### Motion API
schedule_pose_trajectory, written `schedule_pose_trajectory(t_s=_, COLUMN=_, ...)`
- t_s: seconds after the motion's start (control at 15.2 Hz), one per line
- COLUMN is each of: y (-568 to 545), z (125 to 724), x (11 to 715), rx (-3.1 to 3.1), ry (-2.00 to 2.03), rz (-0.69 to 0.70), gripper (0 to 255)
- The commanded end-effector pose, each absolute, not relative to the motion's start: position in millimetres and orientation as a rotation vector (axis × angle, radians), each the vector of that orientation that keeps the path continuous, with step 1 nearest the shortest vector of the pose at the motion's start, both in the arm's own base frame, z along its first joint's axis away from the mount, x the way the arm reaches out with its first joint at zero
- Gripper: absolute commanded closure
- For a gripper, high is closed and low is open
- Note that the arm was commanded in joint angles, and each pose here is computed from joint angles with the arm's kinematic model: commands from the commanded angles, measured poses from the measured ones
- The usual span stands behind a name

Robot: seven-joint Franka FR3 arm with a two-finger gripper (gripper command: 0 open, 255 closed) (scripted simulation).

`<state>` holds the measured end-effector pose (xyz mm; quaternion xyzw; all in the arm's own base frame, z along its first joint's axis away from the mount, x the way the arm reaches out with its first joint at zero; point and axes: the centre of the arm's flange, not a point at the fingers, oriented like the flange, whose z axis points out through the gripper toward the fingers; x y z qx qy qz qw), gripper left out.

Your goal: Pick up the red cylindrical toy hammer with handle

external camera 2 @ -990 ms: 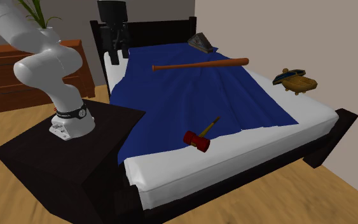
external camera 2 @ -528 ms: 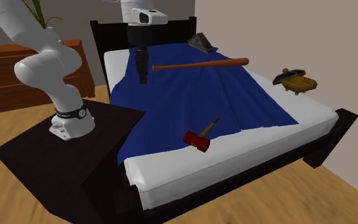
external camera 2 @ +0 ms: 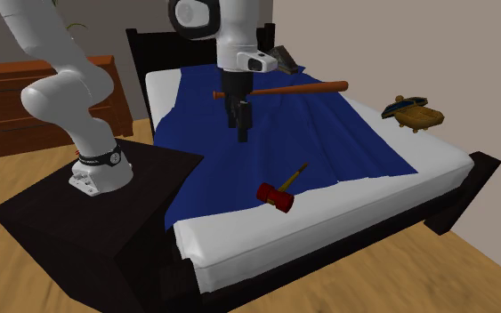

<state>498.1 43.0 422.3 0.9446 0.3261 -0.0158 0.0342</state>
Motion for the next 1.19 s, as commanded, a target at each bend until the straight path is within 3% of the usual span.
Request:
schedule_pose_trajectory(t_s=0.0, y=52, z=406, x=514, rx=2.877, ry=1.085, rz=-0.058, gripper=0)
schedule_pose_trajectory(t_s=1.12, y=172, z=253, x=631, rx=2.565, ry=1.73, rz=-0.133, gripper=0)
